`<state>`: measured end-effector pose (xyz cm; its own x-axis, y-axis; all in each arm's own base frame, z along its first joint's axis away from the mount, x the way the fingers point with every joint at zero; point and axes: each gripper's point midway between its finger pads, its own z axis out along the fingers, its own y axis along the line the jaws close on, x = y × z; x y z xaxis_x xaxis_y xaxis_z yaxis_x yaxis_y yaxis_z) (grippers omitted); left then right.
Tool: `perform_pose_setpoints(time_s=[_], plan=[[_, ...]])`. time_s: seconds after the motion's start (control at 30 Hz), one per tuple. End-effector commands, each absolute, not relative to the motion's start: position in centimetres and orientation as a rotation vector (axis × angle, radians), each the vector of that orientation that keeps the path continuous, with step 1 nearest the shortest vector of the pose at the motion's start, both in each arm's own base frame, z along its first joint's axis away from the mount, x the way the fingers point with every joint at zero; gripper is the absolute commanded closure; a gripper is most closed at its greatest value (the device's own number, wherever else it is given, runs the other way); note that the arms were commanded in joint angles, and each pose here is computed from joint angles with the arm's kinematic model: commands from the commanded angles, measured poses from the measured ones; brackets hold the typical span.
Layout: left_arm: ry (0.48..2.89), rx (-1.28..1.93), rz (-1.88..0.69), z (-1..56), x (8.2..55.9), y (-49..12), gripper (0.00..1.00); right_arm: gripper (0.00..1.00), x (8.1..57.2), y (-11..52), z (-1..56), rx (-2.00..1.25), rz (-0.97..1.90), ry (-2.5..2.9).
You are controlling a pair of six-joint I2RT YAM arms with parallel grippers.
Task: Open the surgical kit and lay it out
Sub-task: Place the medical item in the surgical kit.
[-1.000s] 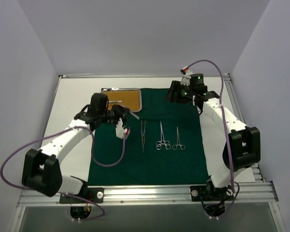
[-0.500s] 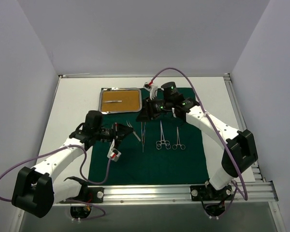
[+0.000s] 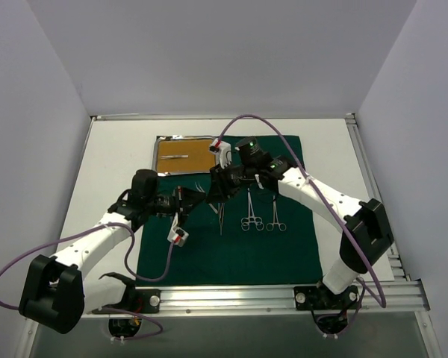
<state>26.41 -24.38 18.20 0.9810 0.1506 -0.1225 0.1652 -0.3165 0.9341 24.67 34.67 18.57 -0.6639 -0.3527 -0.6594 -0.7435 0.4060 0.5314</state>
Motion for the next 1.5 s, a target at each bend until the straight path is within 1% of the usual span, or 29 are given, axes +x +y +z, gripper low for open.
perform_pose_setpoints(time_s=[0.0,0.27,0.33,0.37,0.43,0.47,0.57,0.63,0.67,0.7,0.73,0.77,0.8,0.87,0.93,0.97,1.03,1.07,1.1,1.13,1.17,1.2,1.23,1.27,1.3,1.37,1.4,1.47], plan=[[-0.284,1.886,0.363,21.2,26.7,-25.2,0.98,0.67,25.3,35.0,17.9,-0.937,1.085,2.254],[-0.255,1.896,0.377,21.3,27.2,-25.1,0.98,0.69,25.1,35.8,17.4,-0.947,1.065,2.269],[-0.257,1.893,0.382,21.4,27.3,-25.1,0.98,0.74,25.3,36.2,17.5,-0.941,1.063,2.258],[-0.259,1.892,0.384,21.5,27.4,-25.1,0.98,0.81,25.3,36.3,17.5,-0.931,1.063,2.262],[-0.254,1.896,0.383,21.4,27.5,-25.1,0.98,0.87,25.6,36.4,17.3,-0.921,1.049,2.265],[-0.257,1.895,0.385,21.4,27.6,-25.2,0.98,0.93,25.6,36.4,17.3,-0.915,1.044,2.269],[-0.253,1.899,0.39,21.2,27.8,-25.2,0.98,1.0,25.9,36.2,16.9,-0.891,1.01,2.282],[-0.246,1.909,0.422,21.0,28.3,-25.0,0.97,1.0,26.2,36.1,16.6,-0.859,0.991,2.297],[-0.24,1.917,0.434,20.7,28.6,-25.0,0.93,1.0,26.6,35.9,16.4,-0.836,0.965,2.306],[-0.221,1.93,0.435,20.0,28.8,-24.8,0.56,1.0,26.7,35.9,16.3,-0.814,0.955,2.316],[-0.23,1.899,0.502,20.9,29.7,-24.9,0.3,1.0,26.9,35.7,16.1,-0.799,0.941,2.322],[-0.198,1.904,0.535,20.7,30.4,-24.6,0.06,1.0,27.1,35.6,16.1,-0.783,0.929,2.326],[-0.15,1.906,0.533,20.2,30.7,-24.3,0.06,1.0,27.5,35.4,15.7,-0.754,0.896,2.337],[-0.096,1.892,0.62,21.1,32.0,-23.6,0.06,1.0,27.8,35.2,15.4,-0.703,0.876,2.354],[0.016,1.863,0.625,21.8,32.5,-22.9,0.06,1.0,28.3,34.7,14.9,-0.631,0.832,2.378],[0.079,1.851,0.669,22.8,32.9,-21.9,0.06,1.0,28.6,34.5,14.8,-0.598,0.815,2.382],[0.273,1.827,0.617,23.1,33.1,-20.6,0.06,1.0,29.4,33.7,14.2,-0.508,0.748,2.398],[0.343,1.797,0.626,24.4,32.8,-19.8,0.06,1.0,29.5,33.8,14.1,-0.442,0.744,2.411],[0.534,1.761,0.601,24.4,33.3,-18.1,0.06,1.0,29.7,33.6,14.0,-0.406,0.723,2.415],[0.676,1.786,0.541,22.9,32.9,-17.0,0.06,1.0,30.0,33.7,13.7,-0.372,0.679,2.413],[0.761,1.743,0.542,24.5,32.6,-16.0,0.06,1.0,30.0,33.9,13.6,-0.322,0.668,2.421],[0.964,1.678,0.505,23.8,32.6,-14.2,0.06,1.0,29.9,34.2,13.5,-0.307,0.652,2.424],[1.105,1.686,0.456,22.1,31.7,-13.0,0.06,1.0,29.7,34.5,13.0,-0.289,0.611,2.426],[1.19,1.636,0.45,22.7,31.4,-12.1,0.06,1.0,29.6,35.1,13.3,-0.259,0.614,2.424],[1.386,1.583,0.403,20.9,30.4,-10.4,0.06,1.0,29.4,35.5,12.5,-0.251,0.591,2.439],[1.538,1.488,0.374,20.6,29.4,-9.1,0.06,1.0,28.9,36.4,12.4,-0.241,0.523,2.431],[1.679,1.404,0.317,19.5,28.3,-8.3,0.06,1.0,28.6,36.7,11.9,-0.22,0.499,2.444],[1.834,1.284,0.336,18.7,27.8,-6.6,0.06,1.0,27.9,37.1,10.6,-0.222,0.418,2.465]])
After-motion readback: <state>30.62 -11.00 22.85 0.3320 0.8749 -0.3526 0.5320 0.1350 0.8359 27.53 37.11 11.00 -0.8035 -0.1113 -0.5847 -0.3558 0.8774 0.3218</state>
